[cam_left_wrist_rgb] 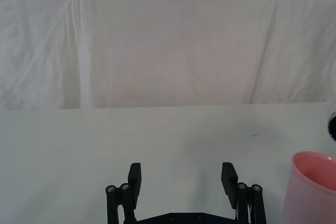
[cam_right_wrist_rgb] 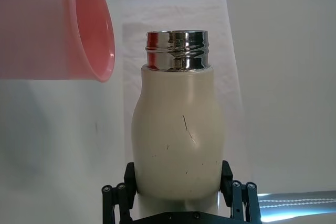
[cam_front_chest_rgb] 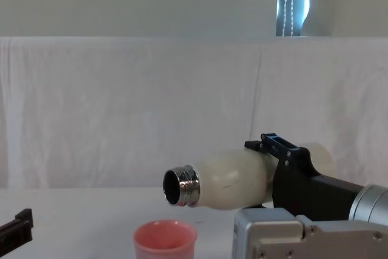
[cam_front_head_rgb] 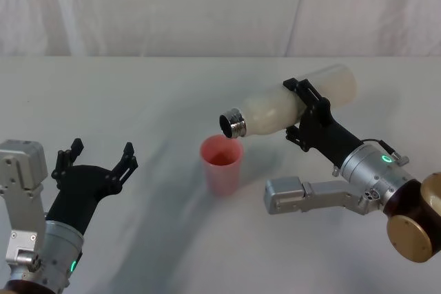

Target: Grasp the thermos with one hand and pour water into the cup lid.

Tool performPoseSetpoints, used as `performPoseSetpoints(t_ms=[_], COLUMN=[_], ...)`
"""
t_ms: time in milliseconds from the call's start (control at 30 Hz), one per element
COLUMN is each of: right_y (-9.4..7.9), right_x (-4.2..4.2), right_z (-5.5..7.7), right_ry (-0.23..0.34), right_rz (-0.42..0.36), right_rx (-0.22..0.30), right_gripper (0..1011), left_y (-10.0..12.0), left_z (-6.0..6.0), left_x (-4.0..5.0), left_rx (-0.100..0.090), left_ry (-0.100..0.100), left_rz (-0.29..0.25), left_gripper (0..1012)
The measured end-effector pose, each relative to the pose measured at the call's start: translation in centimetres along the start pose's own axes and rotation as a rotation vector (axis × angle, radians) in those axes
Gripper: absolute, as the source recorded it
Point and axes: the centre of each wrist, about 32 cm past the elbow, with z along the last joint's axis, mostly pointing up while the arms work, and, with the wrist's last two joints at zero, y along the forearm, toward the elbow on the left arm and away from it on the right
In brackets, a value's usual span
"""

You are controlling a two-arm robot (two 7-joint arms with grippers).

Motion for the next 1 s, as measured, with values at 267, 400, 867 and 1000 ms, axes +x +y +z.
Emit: performPoseSetpoints(t_ms=[267, 400, 867, 1000], right_y=[0.0, 0.03, 0.14, 0.16], right_x=[0.04, 0.03, -0.03, 0.0], right_z=[-0.11, -0.09, -0.11, -0.12], right_ry=[-0.016, -0.02, -0.025, -0.03], right_rz=[-0.002, -0.002, -0.002, -0.001], right_rx=[0.0, 0.001, 0.002, 0.002], right_gripper=[951, 951, 951, 951], left_y=[0.0, 0.0, 0.0, 0.0], left_z=[0.0, 0.0, 0.0, 0.0], left_x=[0.0, 0.0, 0.0, 0.0], left_rx=[0.0, 0.0, 0.0, 0.0], left_ry=[0.0, 0.0, 0.0, 0.0], left_rz=[0.0, 0.0, 0.0, 0.0], left_gripper=[1001, 1001, 1001, 1001])
